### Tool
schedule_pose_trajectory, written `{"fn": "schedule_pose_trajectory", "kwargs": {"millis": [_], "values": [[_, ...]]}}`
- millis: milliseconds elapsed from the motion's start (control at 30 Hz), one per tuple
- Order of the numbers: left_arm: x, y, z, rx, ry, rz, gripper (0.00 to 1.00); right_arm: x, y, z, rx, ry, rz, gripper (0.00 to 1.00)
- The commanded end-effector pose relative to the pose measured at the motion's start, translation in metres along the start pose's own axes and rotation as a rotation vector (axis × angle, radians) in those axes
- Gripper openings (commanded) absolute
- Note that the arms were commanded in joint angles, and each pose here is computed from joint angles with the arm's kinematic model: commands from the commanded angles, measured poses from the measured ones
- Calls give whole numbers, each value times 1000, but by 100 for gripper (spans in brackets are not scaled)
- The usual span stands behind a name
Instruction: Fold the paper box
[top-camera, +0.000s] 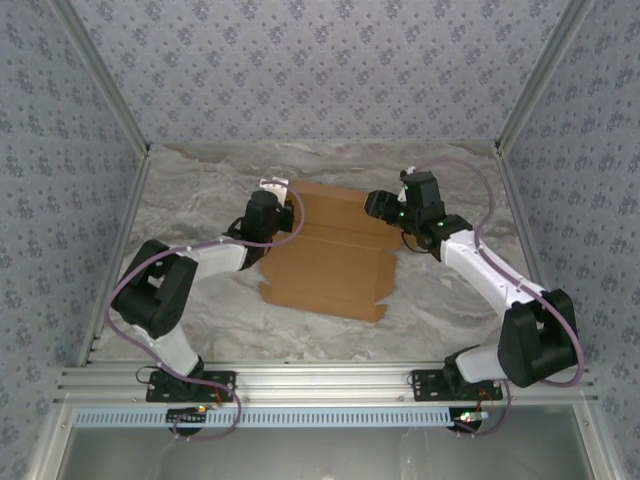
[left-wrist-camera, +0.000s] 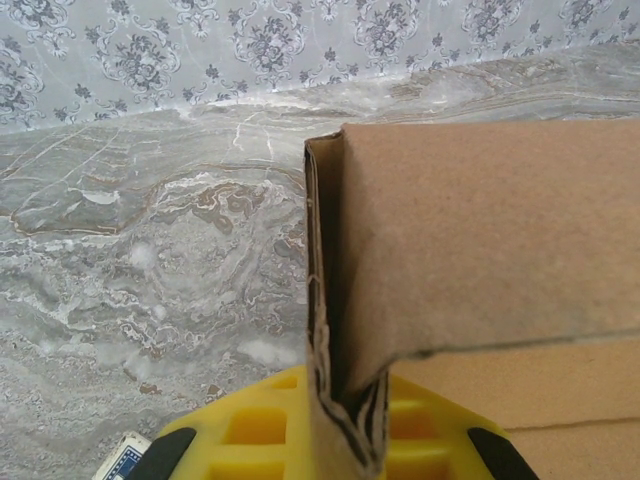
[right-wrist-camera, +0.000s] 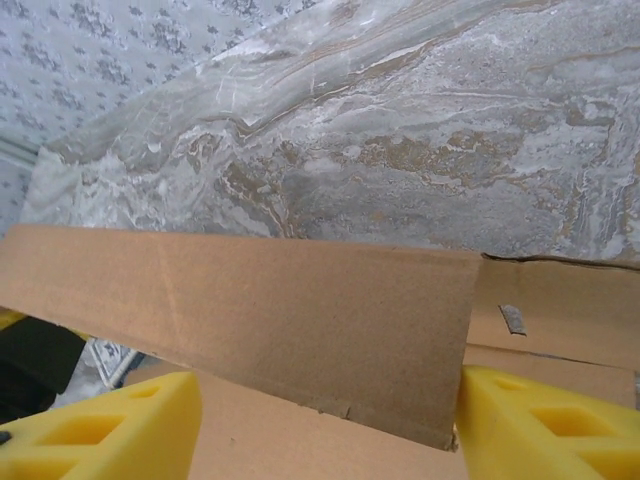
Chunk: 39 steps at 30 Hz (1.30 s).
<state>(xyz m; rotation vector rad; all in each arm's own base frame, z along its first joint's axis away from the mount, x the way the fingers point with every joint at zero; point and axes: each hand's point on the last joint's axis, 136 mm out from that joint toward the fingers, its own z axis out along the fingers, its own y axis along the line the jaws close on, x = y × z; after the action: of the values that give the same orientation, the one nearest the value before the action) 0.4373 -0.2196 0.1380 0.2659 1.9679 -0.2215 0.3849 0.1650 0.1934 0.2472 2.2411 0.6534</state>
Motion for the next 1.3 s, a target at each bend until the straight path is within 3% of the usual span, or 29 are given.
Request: {"fn": "schedule_pose_trajectory", "kwargs": {"millis": [0, 133, 400, 633, 867, 1033, 1267], "values": [[-19, -10, -8, 43, -57, -29, 0, -6, 6, 2, -48, -62, 147, 64], [-19, -10, -8, 43, -57, -27, 0, -11, 4, 0, -59, -111, 232, 60], [-18, -10, -9, 45, -58, -26, 0, -17, 0, -4, -52, -154, 289, 43], [-18, -10, -10, 45, -61, -27, 0, -17, -4, -5, -45, -163, 306, 40], [-20, -7, -11, 31, -66, -35, 0, -5, -14, -22, 48, -132, 154, 74], [-22, -6, -11, 23, -66, -28, 0, 7, -26, -47, 119, -147, 51, 81], [-23, -5, -12, 15, -63, -38, 0, 54, -61, -58, 200, -98, 1, 83]]}}
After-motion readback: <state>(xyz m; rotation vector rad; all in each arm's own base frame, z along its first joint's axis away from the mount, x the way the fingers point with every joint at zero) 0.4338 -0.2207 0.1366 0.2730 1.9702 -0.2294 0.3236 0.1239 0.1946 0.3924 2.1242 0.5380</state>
